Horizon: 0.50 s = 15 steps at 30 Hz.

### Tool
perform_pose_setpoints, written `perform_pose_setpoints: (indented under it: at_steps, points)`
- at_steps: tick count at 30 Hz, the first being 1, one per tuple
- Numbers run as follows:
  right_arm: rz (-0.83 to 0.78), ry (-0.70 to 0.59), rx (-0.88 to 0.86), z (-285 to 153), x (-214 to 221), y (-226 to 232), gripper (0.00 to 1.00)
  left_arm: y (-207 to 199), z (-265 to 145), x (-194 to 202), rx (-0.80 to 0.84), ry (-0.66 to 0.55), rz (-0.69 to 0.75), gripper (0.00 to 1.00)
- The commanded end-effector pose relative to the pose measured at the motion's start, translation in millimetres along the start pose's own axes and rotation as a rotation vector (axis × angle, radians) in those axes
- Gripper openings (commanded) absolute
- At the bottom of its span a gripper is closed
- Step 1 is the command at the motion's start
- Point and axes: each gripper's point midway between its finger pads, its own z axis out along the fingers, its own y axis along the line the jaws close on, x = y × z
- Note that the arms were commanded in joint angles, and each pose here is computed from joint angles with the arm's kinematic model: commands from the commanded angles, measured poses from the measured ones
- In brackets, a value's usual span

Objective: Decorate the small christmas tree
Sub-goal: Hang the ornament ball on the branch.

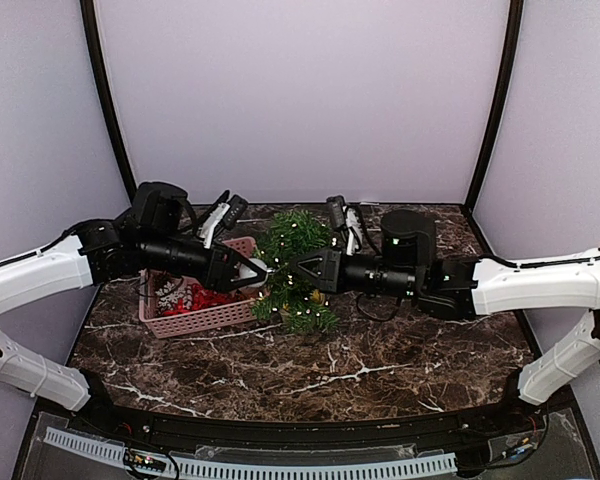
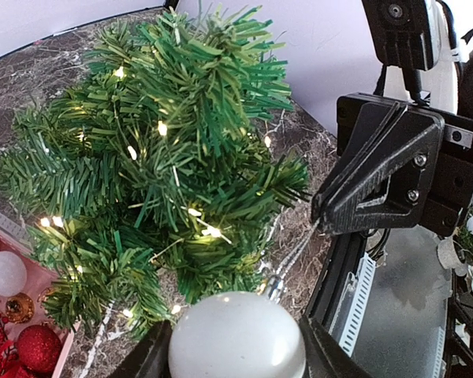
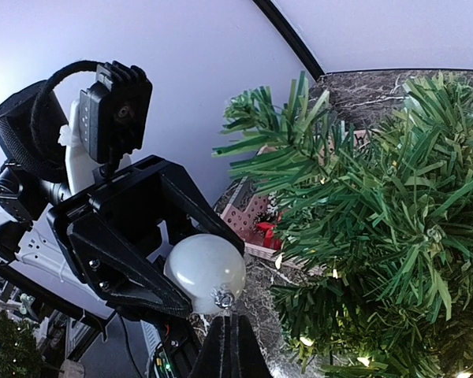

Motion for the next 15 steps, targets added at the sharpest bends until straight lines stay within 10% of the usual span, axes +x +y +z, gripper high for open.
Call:
perform_pose_setpoints:
  at_steps: [1,15]
  points:
    - [0.006,0.012,-0.001,1.4,4.4,3.3,0.00,-12.9,-8.8,-7.7,0.056,-0.059,-0.008,0.40]
    - [0.000,0.006,-0.029,-5.5,7.2,8.7,0.00,-21.4,-11.6,-3.3,0.102,-0.047,-0.039,0.40]
